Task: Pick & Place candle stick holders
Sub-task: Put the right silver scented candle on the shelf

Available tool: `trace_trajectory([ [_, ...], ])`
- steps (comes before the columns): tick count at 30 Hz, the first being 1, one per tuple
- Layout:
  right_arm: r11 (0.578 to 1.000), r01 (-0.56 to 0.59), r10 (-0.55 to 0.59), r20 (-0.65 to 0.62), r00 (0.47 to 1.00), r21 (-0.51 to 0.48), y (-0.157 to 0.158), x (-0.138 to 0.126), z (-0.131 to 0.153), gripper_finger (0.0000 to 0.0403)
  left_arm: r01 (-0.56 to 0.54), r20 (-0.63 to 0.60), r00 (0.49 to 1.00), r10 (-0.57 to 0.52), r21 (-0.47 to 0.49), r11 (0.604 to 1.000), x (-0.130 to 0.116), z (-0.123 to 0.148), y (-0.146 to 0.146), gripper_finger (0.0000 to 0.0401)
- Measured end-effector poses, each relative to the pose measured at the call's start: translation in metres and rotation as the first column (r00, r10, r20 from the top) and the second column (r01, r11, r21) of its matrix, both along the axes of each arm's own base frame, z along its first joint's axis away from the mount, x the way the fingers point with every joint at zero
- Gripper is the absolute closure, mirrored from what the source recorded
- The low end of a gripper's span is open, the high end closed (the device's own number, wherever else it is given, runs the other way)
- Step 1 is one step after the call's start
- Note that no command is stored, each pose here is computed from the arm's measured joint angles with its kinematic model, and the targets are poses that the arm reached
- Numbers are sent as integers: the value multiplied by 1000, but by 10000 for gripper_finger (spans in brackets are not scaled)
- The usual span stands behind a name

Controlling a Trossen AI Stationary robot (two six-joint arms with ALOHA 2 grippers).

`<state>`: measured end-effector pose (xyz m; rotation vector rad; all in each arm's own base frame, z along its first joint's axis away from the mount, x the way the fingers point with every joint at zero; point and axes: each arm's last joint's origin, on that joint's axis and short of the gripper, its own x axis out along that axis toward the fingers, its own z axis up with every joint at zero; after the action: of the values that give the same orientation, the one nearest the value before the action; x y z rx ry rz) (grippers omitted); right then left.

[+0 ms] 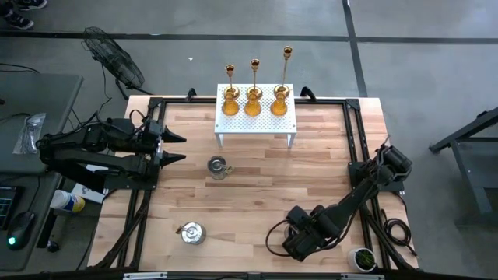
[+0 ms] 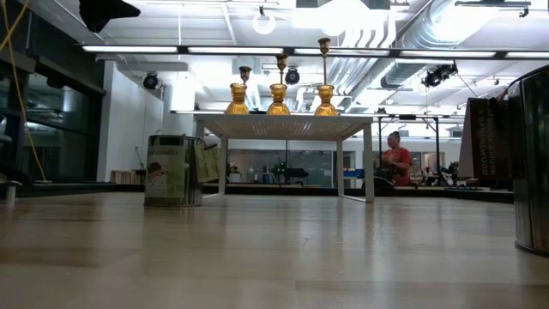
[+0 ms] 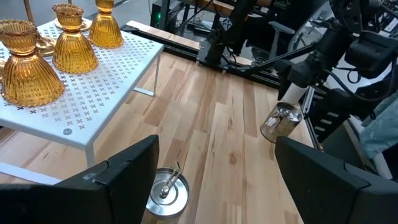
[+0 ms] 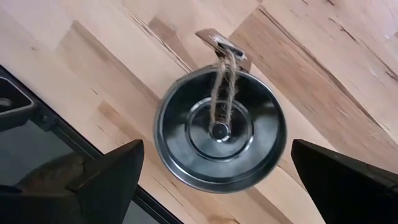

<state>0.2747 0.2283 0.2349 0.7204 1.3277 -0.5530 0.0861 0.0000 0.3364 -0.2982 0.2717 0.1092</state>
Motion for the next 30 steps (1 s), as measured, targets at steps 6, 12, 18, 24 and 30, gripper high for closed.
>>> trace_trajectory([
  [6, 1000, 28, -28, 6, 1000, -10, 1, 3, -1, 3, 0, 1, 1000, 0, 0, 1000, 0, 0, 0, 87],
  [12, 1000, 29, -29, 6, 1000, -10, 1, 3, -2, 3, 0, 0, 1000, 0, 0, 1000, 0, 0, 0, 87],
  [18, 999, 31, -31, -3, 1000, -13, 1, 5, -5, 3, 0, 0, 1000, 0, 0, 1000, 0, 0, 0, 87],
  [24, 999, 30, -30, -28, 999, -14, 4, 9, -16, 3, 0, 0, 1000, 0, 0, 1000, 0, 0, 0, 87],
  [30, 1000, 27, -27, -20, 999, 9, 6, 18, -26, 3, 0, 0, 1000, 0, 0, 1000, 0, 0, 0, 87],
])
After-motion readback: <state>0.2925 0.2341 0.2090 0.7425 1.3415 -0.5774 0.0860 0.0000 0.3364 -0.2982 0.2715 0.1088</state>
